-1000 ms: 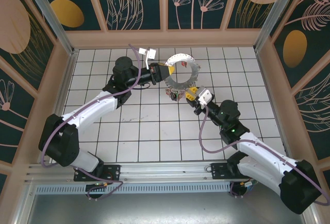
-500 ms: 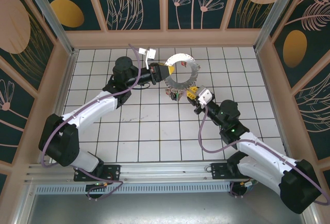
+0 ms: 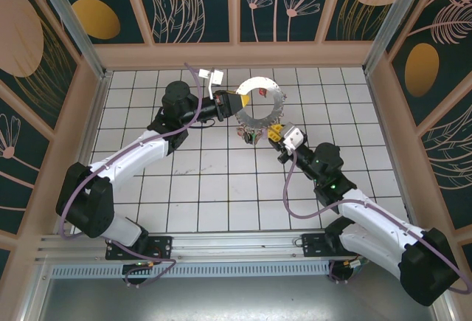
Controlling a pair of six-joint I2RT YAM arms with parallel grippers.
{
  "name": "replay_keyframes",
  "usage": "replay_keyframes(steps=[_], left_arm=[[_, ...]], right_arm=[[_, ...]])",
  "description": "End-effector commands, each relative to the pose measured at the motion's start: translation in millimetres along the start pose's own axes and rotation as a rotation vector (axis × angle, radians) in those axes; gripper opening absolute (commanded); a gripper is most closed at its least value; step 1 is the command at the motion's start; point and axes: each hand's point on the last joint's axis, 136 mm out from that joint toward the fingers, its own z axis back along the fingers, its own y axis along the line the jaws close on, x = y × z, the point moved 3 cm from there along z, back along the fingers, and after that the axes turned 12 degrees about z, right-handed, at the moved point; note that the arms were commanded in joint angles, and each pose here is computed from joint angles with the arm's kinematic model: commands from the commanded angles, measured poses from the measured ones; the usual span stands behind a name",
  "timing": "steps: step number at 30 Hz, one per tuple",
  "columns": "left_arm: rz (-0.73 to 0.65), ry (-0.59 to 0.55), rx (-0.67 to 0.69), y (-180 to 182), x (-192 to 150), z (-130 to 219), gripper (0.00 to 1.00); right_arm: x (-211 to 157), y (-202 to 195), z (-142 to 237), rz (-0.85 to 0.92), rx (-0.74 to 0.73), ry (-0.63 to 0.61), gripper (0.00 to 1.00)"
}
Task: Put the keys on the keyring
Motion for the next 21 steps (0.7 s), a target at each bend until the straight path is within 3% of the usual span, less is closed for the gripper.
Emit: replay_keyframes(steps=[1, 7, 18, 21], left_arm=[[-0.039, -0.012, -0.064, -19.8, 11.7, -1.9, 0.0], [-0.034, -0.006, -0.061, -17.0, 10.9, -3.5, 0.0], [-0.036, -0.006, -0.058, -17.8, 11.4, -2.9, 0.01], [-0.037, -0.005, -0.06, -18.5, 11.4, -3.1, 0.01]], right_arm=[[19.4, -10.1, -1.2, 0.016, 0.004, -0.059, 0.16], [19.4, 3.5, -4.9, -0.01, 0.137, -0.051, 0.22], [11.8, -9.0, -5.1, 0.016, 0.091, -0.001, 0.23], [10.9, -9.3, -2.8, 0.023, 0.089, 0.006, 0.2]])
